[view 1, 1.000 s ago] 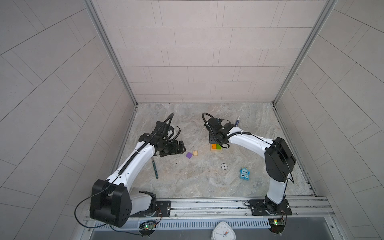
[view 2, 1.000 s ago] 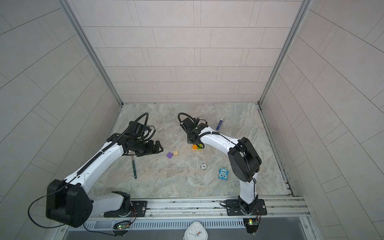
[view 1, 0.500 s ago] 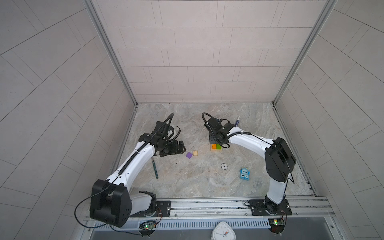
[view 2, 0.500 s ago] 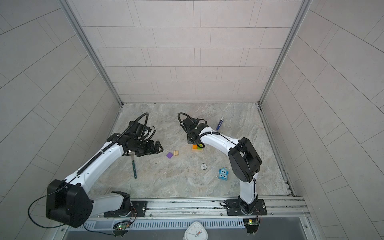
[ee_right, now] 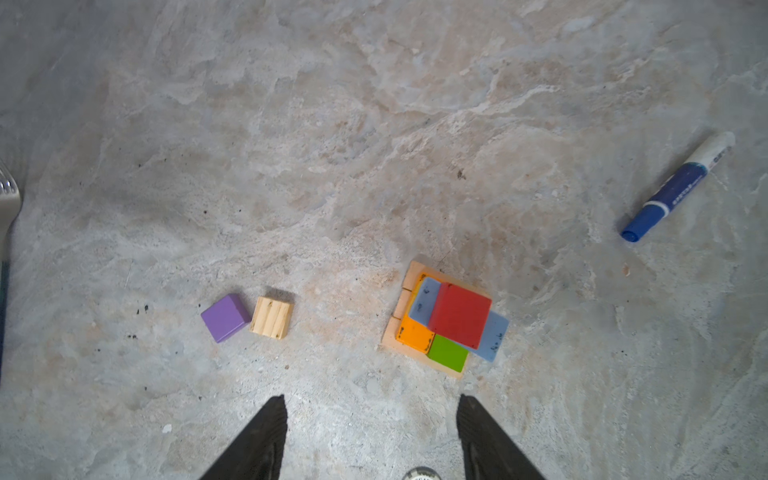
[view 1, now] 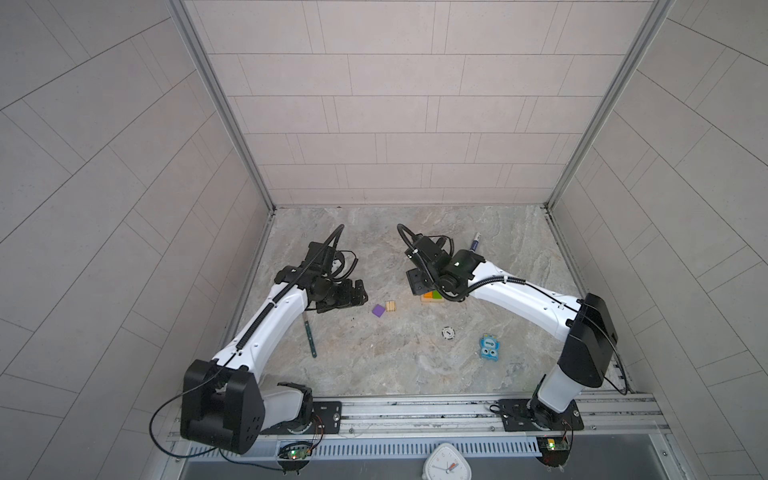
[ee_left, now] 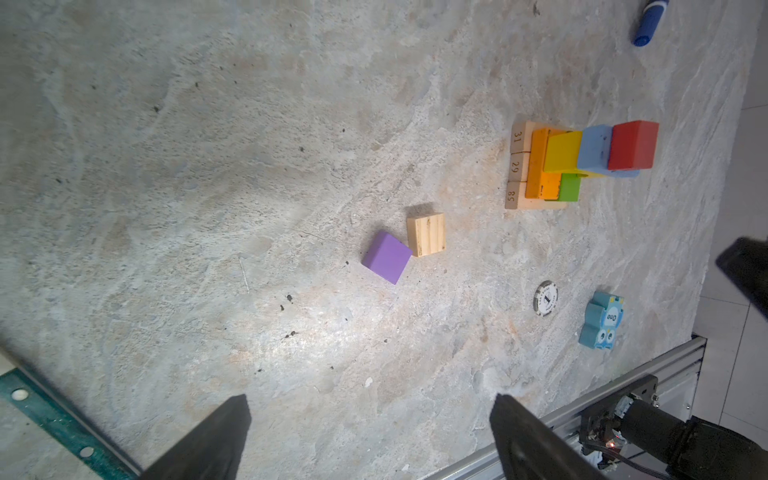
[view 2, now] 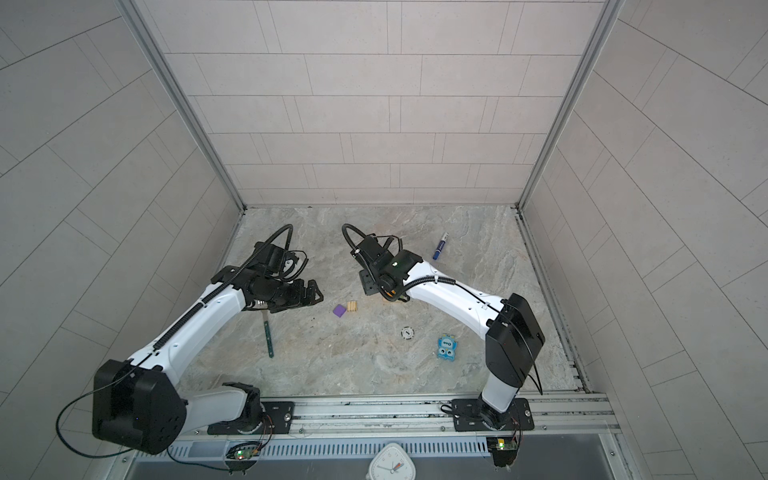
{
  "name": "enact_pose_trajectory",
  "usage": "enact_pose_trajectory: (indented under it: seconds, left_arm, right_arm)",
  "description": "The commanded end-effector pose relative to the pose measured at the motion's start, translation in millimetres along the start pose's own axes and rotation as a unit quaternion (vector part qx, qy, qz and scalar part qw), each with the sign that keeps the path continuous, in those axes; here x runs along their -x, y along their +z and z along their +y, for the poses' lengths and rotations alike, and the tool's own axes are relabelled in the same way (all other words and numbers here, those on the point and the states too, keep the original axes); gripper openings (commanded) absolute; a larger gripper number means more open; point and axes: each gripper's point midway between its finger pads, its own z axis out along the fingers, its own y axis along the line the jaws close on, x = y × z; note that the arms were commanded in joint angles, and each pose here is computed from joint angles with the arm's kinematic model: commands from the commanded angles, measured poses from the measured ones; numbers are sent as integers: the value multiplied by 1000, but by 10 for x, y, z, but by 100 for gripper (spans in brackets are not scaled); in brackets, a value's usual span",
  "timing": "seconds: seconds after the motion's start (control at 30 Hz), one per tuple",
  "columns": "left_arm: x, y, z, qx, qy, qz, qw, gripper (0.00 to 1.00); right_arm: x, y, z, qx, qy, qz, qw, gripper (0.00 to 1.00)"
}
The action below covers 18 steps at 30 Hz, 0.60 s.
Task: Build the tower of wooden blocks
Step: 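Open the right gripper and release the red cube on the tower, then move the right gripper over the plain wooden cube and lower it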
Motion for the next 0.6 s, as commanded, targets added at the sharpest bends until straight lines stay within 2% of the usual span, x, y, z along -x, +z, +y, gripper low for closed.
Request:
enact_pose_trajectory:
  seconds: [0.0, 0.17, 0.57]
  left_arm:
    - [53, -78, 38, 6, -2, -21, 1000, 97]
    - [66, -68, 29, -1, -6, -21, 1000, 97]
    - [87, -120, 65, 1, -13, -31, 999, 97]
  right_arm:
    - [-123, 29, 144, 9, -21, 25, 999, 66]
    - [-168, 226, 372, 47, 10, 26, 999, 66]
    - [-329, 716, 617, 25, 8, 55, 998, 63]
